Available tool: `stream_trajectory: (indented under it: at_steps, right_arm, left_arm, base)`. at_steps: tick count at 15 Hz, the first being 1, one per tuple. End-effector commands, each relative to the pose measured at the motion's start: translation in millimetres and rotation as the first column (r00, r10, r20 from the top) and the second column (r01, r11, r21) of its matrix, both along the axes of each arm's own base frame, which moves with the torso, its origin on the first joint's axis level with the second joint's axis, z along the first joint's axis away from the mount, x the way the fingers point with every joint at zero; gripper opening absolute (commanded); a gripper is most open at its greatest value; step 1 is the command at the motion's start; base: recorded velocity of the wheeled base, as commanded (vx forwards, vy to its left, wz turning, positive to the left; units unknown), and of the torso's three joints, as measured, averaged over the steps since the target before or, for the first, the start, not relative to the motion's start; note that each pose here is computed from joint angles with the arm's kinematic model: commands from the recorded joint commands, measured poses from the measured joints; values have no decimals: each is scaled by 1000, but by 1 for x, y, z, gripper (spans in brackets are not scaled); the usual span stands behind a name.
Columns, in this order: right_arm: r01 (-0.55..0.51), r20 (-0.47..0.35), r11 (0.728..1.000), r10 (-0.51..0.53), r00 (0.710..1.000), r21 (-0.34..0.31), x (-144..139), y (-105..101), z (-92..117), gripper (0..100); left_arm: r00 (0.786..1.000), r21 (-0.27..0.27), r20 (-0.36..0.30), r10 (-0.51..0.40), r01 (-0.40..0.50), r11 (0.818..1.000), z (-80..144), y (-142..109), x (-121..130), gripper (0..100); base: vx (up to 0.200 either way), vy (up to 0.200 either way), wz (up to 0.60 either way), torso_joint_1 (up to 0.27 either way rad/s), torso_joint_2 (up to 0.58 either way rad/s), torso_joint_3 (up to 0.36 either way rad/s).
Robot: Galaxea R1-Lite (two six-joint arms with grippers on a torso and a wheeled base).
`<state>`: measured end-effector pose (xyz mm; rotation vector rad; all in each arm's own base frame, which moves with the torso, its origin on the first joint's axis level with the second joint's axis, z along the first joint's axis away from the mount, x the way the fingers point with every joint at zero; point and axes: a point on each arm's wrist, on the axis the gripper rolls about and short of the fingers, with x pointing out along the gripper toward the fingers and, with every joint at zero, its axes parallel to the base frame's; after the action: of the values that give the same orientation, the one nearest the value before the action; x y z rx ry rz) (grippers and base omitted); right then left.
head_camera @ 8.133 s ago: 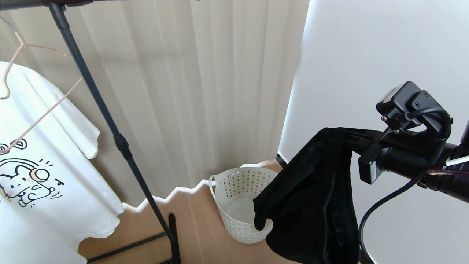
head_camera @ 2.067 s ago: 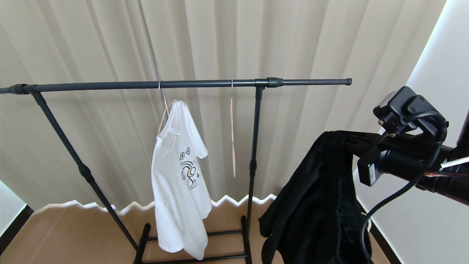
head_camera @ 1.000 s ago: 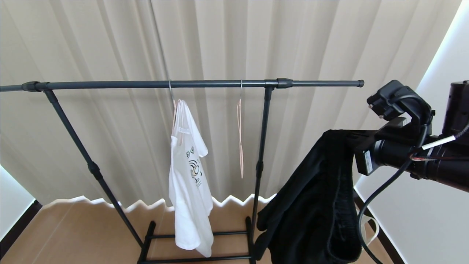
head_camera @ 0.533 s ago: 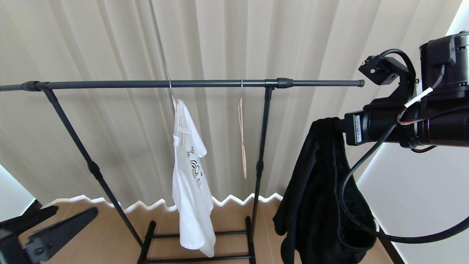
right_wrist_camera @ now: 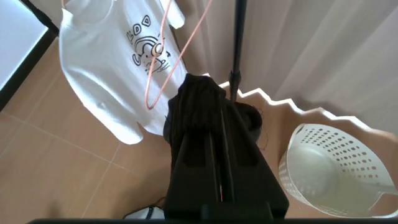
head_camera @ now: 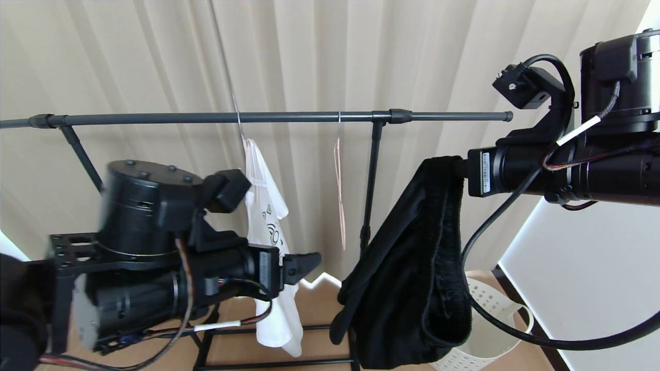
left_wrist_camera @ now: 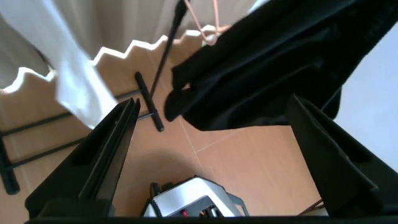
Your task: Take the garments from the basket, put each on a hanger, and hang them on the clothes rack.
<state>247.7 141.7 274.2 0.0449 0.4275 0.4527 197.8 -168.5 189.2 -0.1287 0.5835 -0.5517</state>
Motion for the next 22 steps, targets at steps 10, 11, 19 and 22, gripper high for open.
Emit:
stream_trajectory:
  at_steps: [10,11,19,22]
  right_arm:
    - [40,27,999,-40,999,-12,16,32,-16,0]
    - [45,31,999,-45,999,-6,16,32,-15,0]
    - [100,71,994,-103,992,47,6,30,3,0]
    - [105,78,991,-111,991,77,3,28,9,0]
  left_arm:
    - [988,-34,-74,-138,136,990,-66,-139,32,100]
    - [989,-48,-66,-135,132,990,-63,-141,34,100]
    - [999,75,-23,41,-39,996,-91,-147,44,100]
    - [998,103,-44,38,-33,994,-99,-143,37,100]
  base:
    - [0,0,0,0,0,0]
    - [0,0,0,0,0,0]
    - [0,0,0,0,0,0]
    - [0,0,0,0,0,0]
